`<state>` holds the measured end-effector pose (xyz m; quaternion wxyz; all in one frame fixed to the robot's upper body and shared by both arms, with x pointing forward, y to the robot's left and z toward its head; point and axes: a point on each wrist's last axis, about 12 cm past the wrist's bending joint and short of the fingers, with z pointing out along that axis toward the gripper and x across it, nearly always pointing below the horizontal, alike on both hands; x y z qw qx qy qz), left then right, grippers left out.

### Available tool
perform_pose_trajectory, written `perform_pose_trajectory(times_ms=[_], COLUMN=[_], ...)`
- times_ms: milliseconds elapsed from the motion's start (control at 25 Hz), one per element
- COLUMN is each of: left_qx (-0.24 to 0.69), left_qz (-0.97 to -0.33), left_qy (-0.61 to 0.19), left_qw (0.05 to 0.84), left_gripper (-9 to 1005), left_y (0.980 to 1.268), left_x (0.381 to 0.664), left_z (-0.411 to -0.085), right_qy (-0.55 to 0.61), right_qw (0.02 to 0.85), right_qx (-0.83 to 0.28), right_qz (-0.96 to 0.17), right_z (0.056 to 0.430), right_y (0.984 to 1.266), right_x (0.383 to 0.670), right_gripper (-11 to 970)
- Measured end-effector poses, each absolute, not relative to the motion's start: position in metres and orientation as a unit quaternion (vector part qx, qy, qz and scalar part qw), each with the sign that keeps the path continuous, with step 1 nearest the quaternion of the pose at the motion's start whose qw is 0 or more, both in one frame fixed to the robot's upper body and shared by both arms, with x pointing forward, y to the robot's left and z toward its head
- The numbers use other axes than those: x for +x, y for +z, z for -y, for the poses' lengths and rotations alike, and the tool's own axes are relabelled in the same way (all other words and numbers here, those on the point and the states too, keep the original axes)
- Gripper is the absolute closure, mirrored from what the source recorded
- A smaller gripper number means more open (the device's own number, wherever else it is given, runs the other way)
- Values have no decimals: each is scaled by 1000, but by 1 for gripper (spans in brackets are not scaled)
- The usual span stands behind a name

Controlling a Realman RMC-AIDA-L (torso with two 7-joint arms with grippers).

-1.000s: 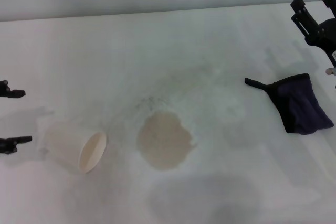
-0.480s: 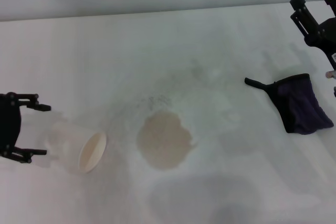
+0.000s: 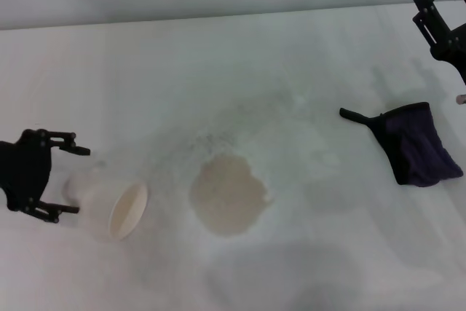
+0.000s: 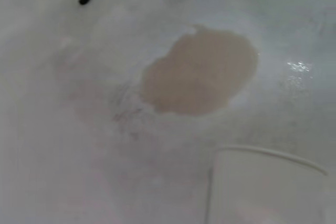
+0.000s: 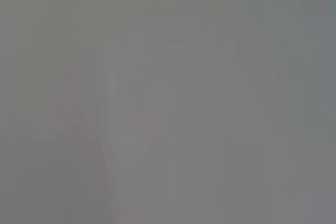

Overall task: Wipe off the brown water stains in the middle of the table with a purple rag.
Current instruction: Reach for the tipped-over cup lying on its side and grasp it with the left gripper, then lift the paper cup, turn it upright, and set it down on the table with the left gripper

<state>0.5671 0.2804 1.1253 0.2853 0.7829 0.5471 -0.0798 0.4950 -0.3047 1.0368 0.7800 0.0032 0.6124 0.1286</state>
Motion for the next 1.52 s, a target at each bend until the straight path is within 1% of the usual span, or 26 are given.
perform_pose_trajectory(times_ms=[320, 360, 560, 760, 1040, 1160, 1240, 1360, 1480, 1520], left_qx=[805, 812, 814, 813, 804, 780, 763, 714, 656, 637], left_qz=[-517, -509, -511, -510, -515, -534, -545, -566, -584, -589], left_qy=[-91, -95, -92, -77, -78, -86, -93, -117, -139, -145], left_qw=[275, 269, 260, 271, 285, 314, 335, 395, 457, 475], left_gripper=[136, 137, 139, 142, 145, 147, 199, 278, 337, 340], left_y=[1113, 1109, 1099, 1089, 1089, 1092, 1093, 1094, 1095, 1095], left_x=[566, 567, 572, 573, 574, 574, 573, 570, 562, 560], left_z=[-265, -259, -255, -252, -251, -255, -257, -262, -268, -271], right_qy=[123, 123, 124, 122, 120, 120, 121, 123, 125, 126], right_qw=[783, 782, 780, 778, 777, 776, 774, 772, 771, 771], right_qx=[11, 10, 6, 5, 2, -1, -4, -15, -34, -43], right_qz=[-610, -612, -614, -616, -617, -619, -621, -623, -623, -623], right_z=[307, 307, 305, 306, 307, 307, 307, 306, 307, 308], right_y=[1038, 1038, 1039, 1038, 1039, 1039, 1039, 1039, 1041, 1041], right_x=[497, 498, 502, 502, 505, 505, 506, 508, 510, 511], right_gripper=[100, 100, 100, 101, 101, 101, 101, 101, 101, 101])
